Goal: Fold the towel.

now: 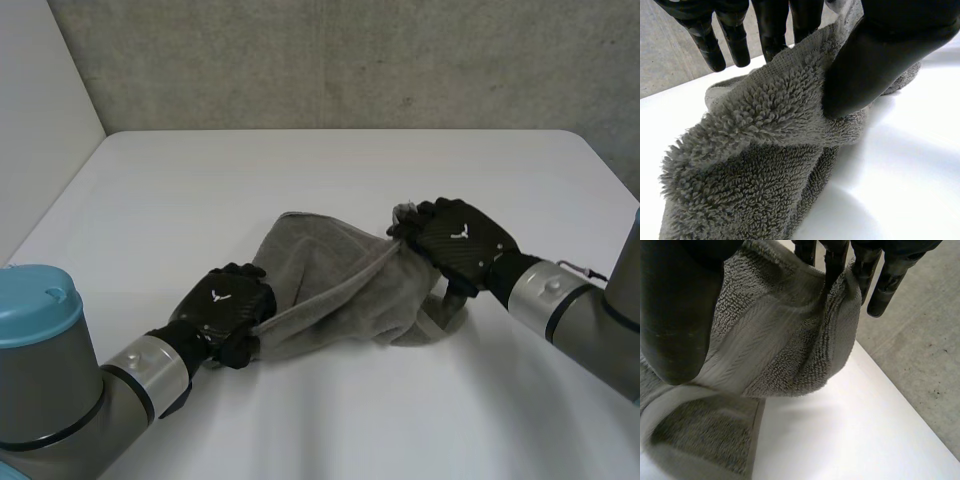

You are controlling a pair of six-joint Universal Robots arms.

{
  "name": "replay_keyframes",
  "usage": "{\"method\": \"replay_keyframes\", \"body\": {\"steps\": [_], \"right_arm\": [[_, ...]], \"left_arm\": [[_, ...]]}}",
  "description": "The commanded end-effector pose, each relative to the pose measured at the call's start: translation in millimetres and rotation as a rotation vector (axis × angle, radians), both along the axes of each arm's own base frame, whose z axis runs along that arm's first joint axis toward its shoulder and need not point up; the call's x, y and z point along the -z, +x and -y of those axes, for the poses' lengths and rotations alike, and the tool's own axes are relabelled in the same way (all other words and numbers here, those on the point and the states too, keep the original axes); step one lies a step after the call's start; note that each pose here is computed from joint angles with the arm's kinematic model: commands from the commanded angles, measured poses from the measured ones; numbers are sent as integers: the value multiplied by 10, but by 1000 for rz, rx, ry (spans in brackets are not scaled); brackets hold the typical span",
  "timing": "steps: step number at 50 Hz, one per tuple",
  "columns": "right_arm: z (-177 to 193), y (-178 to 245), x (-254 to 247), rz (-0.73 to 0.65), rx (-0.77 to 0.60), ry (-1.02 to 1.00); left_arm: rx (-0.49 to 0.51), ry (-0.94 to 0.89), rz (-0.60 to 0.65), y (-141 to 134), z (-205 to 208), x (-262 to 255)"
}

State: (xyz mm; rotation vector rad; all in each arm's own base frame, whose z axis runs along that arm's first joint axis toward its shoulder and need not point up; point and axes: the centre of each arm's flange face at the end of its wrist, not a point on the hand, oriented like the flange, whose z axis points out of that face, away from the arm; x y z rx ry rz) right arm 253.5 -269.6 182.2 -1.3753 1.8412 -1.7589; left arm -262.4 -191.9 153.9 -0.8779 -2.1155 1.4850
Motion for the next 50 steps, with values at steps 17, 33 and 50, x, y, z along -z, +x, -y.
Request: {"method": "replay_keyframes", "body": {"steps": [17,33,50], "right_arm": [[545,218,-206,78,-16,171],[825,410,-137,161,-14,192],[570,273,-113,214,25,305]], "left_arm": [[4,1,3,-1,-6,8],[3,-1,4,2,-2,4],[1,-6,2,5,2,-16]]}}
